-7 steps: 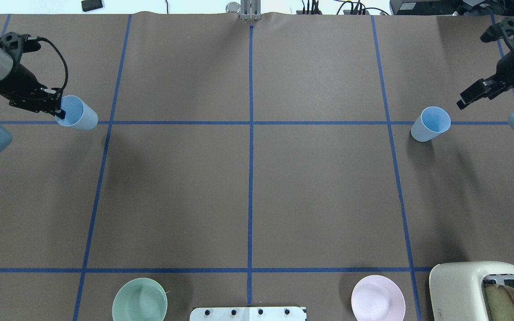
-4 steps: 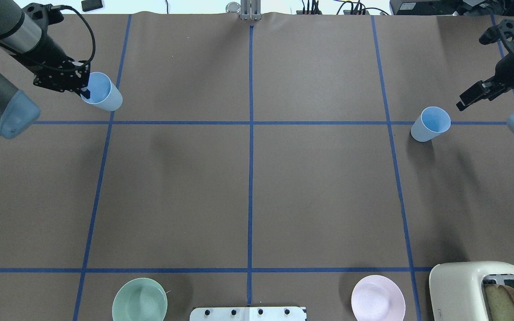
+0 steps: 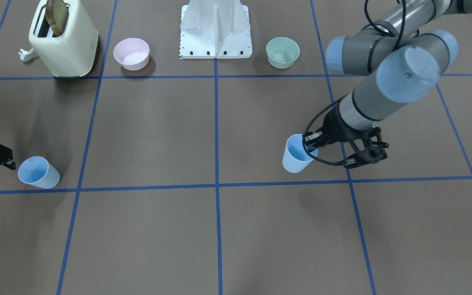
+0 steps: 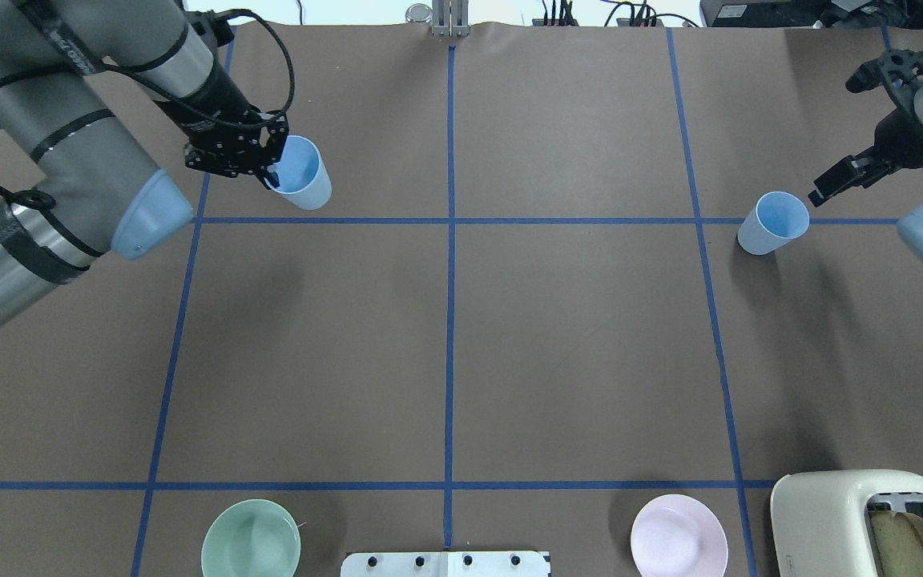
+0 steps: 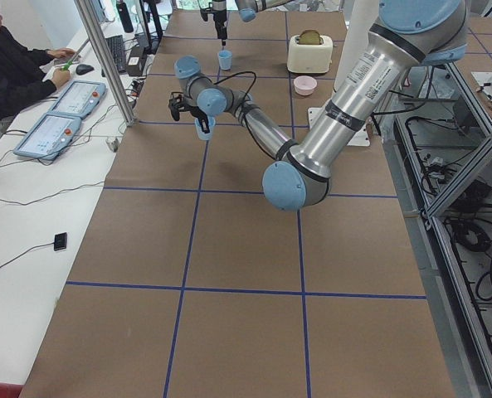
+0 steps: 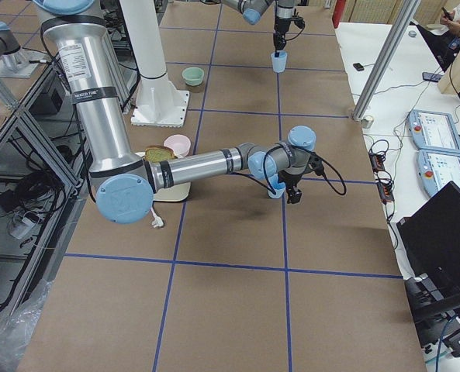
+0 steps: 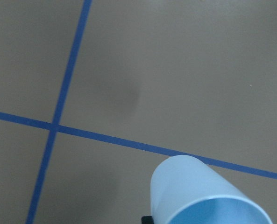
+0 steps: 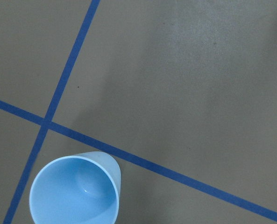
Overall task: Stack blue cups with both arms
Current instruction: 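Carry the cup toward table center with left gripper while right gripper grasps other cup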
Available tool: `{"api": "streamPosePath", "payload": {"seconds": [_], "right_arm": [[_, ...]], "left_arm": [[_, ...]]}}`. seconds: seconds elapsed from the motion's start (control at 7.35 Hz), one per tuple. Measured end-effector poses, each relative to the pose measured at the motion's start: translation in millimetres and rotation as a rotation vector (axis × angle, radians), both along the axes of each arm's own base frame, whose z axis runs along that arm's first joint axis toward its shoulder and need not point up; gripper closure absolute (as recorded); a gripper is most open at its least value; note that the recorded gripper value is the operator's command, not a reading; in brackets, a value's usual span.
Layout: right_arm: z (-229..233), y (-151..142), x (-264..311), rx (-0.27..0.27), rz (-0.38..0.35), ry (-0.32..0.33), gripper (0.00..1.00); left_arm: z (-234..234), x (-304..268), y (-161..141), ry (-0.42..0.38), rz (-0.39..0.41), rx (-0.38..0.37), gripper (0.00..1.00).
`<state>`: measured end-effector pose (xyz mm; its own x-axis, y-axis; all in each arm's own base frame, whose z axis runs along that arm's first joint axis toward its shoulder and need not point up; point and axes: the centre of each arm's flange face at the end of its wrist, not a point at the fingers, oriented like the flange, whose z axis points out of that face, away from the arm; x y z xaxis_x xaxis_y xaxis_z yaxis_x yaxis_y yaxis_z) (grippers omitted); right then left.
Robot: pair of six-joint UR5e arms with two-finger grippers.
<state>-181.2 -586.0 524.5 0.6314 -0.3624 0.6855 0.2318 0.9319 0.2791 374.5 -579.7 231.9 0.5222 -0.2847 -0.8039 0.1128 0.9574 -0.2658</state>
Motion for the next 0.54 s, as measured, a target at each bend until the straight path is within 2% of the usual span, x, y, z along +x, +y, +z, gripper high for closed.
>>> {"api": "streamPosePath", "payload": {"seconds": [0.27, 0.54], "right_arm": [[-3, 3, -13, -0.002, 0.012, -0.012, 0.05], [-3, 6, -26, 0.008, 0.007, -0.011, 0.05]], "left_arm": [[-45, 55, 30, 0.004, -0.011, -0.014, 1.0], [-62, 91, 55, 0.0, 0.006, 0.008, 1.0]]}}
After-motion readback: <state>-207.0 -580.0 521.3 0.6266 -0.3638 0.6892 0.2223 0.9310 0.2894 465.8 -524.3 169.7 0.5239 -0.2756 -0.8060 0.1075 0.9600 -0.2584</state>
